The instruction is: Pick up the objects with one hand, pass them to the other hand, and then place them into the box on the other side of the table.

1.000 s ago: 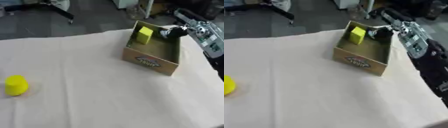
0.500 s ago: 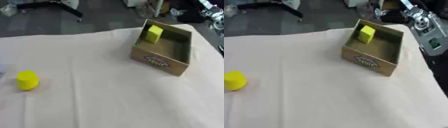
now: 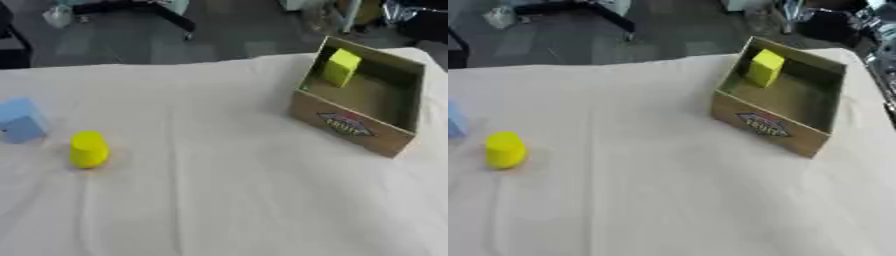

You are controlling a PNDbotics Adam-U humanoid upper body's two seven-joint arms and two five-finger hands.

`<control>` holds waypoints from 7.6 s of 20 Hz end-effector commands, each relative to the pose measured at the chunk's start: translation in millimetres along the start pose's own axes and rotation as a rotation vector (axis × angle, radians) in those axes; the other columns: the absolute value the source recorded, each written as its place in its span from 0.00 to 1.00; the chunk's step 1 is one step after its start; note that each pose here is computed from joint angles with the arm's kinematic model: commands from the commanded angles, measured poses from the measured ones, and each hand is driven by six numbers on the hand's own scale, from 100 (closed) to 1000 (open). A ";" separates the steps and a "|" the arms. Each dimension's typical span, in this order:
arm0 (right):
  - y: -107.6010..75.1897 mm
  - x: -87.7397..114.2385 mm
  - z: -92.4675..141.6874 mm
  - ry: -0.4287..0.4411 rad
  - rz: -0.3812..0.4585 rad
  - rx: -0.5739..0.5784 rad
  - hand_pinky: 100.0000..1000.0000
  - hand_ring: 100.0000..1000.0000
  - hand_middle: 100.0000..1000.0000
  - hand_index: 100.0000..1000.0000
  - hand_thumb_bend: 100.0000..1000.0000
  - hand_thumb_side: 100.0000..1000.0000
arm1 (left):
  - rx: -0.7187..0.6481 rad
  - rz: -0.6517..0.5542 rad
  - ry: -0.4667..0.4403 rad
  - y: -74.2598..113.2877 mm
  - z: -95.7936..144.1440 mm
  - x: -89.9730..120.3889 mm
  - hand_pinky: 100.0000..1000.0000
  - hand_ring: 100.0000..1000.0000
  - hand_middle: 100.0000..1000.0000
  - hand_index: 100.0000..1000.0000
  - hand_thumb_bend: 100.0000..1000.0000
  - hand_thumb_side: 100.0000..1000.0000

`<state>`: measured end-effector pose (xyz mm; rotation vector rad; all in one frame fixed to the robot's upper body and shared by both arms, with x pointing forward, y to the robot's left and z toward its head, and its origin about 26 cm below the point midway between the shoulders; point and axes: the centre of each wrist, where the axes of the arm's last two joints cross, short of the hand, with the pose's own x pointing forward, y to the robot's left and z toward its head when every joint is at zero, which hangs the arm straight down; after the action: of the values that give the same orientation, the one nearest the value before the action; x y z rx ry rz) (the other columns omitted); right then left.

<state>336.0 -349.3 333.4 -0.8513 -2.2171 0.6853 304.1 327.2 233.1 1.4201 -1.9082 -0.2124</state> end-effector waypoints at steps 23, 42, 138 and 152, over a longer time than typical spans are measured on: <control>-35.6 22.0 2.0 -0.034 -0.306 0.052 1.00 0.89 0.85 0.77 0.00 0.16 | -0.515 -0.153 -0.112 26.3 -105.4 -33.7 0.81 0.75 0.70 0.82 0.72 0.52; -42.7 23.9 2.0 -0.027 -0.459 0.087 1.00 0.89 0.85 0.76 0.00 0.25 | -0.798 -0.238 -0.019 -14.6 -143.3 -46.0 0.86 0.80 0.74 0.80 0.71 0.34; -36.8 18.8 6.3 -0.007 -0.406 0.058 1.00 0.88 0.83 0.75 0.00 0.37 | -0.960 -0.306 0.266 -20.6 -181.7 -56.5 0.68 0.59 0.48 0.62 0.25 0.00; -30.9 19.8 12.8 -0.009 -0.447 0.118 1.00 0.89 0.84 0.76 0.00 0.35 | -0.821 -0.170 -0.011 18.3 -165.0 -26.4 0.60 0.51 0.40 0.55 0.10 0.00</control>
<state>310.8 -359.5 341.2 -0.2614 -2.2154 0.5505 412.7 399.8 322.9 0.9405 -1.3637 -0.9683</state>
